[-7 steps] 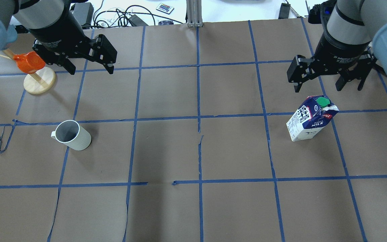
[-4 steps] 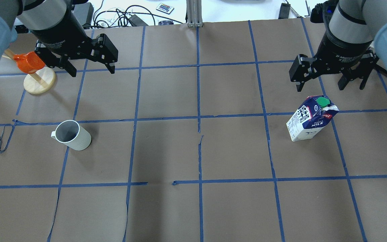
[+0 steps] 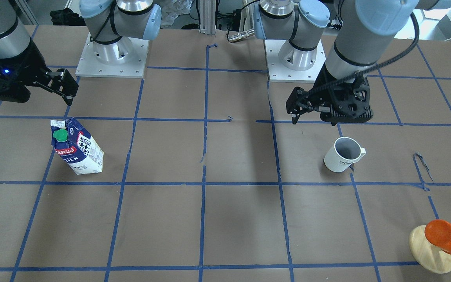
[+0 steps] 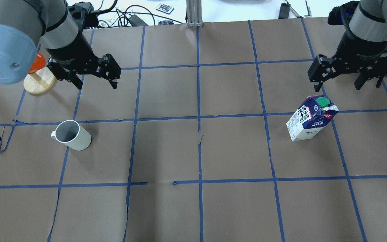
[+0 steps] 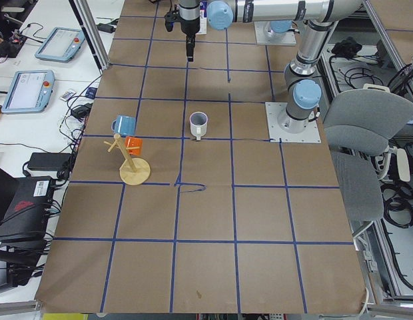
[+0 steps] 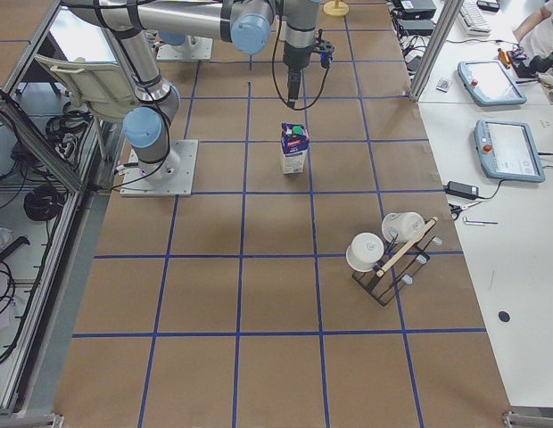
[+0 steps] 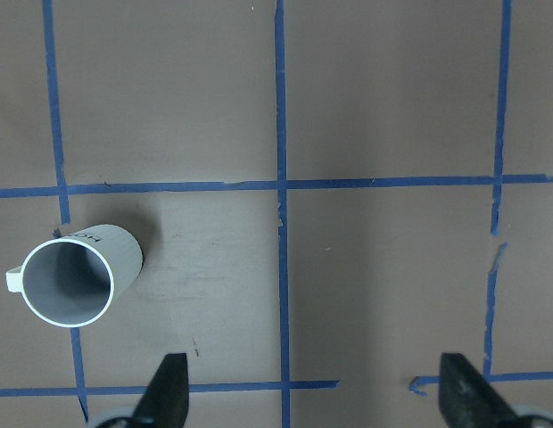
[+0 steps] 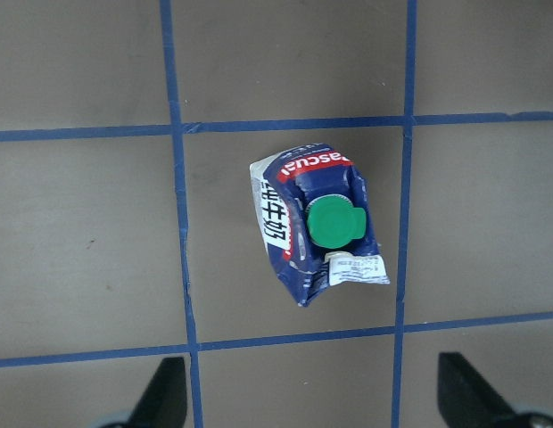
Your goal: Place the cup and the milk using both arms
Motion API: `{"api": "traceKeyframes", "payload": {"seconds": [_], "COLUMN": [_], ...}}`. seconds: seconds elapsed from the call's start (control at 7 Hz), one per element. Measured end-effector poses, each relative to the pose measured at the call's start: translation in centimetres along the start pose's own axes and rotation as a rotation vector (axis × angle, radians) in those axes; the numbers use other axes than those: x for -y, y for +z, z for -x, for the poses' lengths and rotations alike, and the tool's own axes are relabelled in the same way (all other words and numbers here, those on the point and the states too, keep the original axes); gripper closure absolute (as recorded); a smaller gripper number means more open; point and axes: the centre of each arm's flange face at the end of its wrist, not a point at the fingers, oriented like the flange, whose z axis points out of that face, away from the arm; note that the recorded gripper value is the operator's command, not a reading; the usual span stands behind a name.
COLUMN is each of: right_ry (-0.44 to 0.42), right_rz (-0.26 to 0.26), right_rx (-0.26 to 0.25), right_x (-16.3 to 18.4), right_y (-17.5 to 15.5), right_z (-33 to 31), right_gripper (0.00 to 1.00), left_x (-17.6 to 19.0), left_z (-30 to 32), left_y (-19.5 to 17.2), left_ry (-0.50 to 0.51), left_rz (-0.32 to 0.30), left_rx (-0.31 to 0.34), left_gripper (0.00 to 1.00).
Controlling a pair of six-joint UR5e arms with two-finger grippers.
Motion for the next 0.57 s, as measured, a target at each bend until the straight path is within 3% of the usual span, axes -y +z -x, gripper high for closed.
{"api": "traceKeyframes", "payload": {"seconds": [0.43,0.57], "right_ry": [-0.023,-0.032], "right_rz": [0.071,0.071], "right_rx": [0.025,0.027], "right_x": [2.4,3.1], "right_y": [3.5,4.4], "right_z": [-1.1,-1.1], "right_gripper": [0.00,0.00], "left_x": [0.2,-0.3], "left_z": [6.5,7.9], "left_y": [10.2,12.2], "left_ry": [-0.117,-0.135], "left_rz": [0.101,0.127], "left_rx": [0.025,0.020], "left_gripper": [0.00,0.09]}}
